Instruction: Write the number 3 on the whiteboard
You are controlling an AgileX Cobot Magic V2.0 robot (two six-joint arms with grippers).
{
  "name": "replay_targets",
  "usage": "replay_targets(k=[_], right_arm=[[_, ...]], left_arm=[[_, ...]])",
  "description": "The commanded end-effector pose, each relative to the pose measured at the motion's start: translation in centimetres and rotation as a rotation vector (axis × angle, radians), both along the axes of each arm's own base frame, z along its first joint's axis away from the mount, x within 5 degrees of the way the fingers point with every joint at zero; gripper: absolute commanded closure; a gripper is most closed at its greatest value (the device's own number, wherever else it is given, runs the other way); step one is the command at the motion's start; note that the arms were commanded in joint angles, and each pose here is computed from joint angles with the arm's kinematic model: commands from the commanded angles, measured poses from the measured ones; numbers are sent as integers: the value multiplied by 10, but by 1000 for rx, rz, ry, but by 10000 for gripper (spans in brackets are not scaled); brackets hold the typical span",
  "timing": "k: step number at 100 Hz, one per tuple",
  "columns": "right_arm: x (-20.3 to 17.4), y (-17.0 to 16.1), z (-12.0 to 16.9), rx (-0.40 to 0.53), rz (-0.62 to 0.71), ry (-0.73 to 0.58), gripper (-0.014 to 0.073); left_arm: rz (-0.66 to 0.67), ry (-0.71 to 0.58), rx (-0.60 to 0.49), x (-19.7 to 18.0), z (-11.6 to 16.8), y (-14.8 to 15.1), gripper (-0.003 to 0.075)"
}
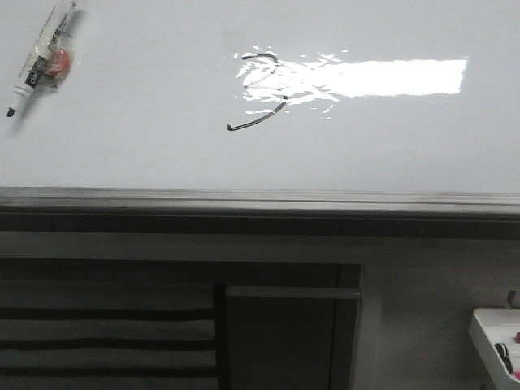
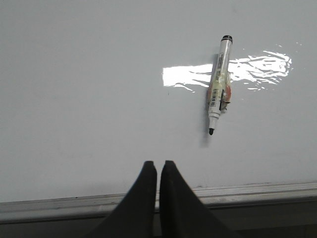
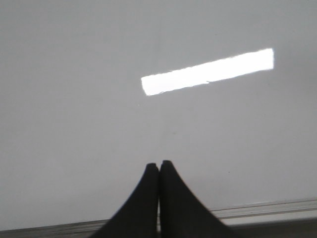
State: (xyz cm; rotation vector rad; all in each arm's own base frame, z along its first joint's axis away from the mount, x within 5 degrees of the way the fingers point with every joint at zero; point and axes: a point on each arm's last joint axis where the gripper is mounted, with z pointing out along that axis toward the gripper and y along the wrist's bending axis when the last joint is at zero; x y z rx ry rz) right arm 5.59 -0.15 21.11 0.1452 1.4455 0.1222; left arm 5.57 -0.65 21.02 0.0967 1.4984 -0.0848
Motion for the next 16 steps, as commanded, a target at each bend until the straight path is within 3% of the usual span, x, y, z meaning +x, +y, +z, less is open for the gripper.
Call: replay_targets(k=[1, 16], right_arm=[[-2, -1, 1, -14, -12, -85, 674], [-2, -1, 1, -14, -12, -85, 674]], left_arm=[[-3, -108, -21, -4, 8, 0, 739], [-3, -108, -21, -4, 8, 0, 739]])
